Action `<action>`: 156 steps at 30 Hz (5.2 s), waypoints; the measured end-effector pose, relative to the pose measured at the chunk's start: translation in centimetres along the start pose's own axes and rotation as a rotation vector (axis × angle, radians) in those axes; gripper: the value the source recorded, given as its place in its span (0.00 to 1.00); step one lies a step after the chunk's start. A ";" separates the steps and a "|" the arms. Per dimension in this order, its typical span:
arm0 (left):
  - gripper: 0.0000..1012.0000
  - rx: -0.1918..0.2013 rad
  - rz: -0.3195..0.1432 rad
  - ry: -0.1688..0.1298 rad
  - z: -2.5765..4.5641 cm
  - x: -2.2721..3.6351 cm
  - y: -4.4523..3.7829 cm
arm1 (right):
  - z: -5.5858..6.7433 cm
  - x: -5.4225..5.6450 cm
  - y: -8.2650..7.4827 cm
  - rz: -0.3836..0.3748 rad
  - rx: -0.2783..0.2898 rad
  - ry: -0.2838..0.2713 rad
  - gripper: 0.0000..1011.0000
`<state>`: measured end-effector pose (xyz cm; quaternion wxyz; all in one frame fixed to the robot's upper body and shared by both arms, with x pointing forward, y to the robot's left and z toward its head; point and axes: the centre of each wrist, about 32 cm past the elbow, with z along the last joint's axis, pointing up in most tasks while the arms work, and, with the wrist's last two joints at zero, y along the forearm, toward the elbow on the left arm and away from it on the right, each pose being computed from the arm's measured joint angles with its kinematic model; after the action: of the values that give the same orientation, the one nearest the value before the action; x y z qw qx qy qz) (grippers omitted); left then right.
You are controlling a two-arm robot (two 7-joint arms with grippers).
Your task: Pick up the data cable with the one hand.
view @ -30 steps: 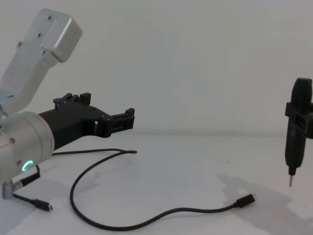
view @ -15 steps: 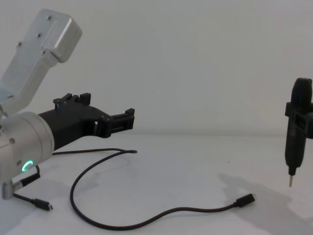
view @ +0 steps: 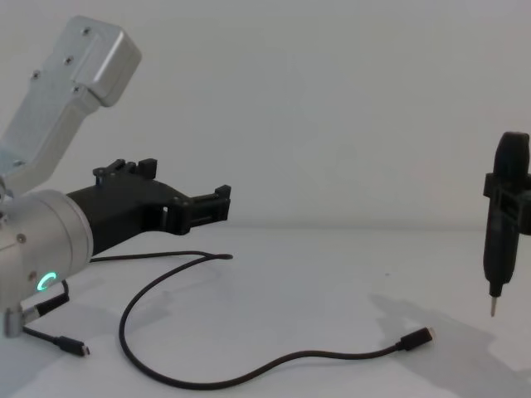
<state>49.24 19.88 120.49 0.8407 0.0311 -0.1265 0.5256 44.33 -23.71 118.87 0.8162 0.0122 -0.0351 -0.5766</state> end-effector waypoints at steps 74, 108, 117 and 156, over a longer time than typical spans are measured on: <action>0.99 0.285 -0.810 -0.086 1.04 3.98 -6.61 | 0.0 0.0 0.0 0.000 0.000 0.000 0.27; 0.99 0.337 -0.798 -0.081 -0.06 2.68 -7.56 | 0.0 0.0 0.0 0.000 0.000 0.000 0.27; 0.84 0.342 -0.792 -0.080 -0.14 2.62 -7.58 | 0.0 0.0 0.0 0.000 0.000 0.000 0.27; 0.04 0.344 -0.787 -0.079 -0.21 2.56 -7.58 | 0.0 0.0 0.0 0.000 0.002 -0.001 0.27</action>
<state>57.09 18.79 121.52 0.9542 0.2368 -0.0474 0.1767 44.34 -23.70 118.89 0.8161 0.0127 -0.0358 -0.5766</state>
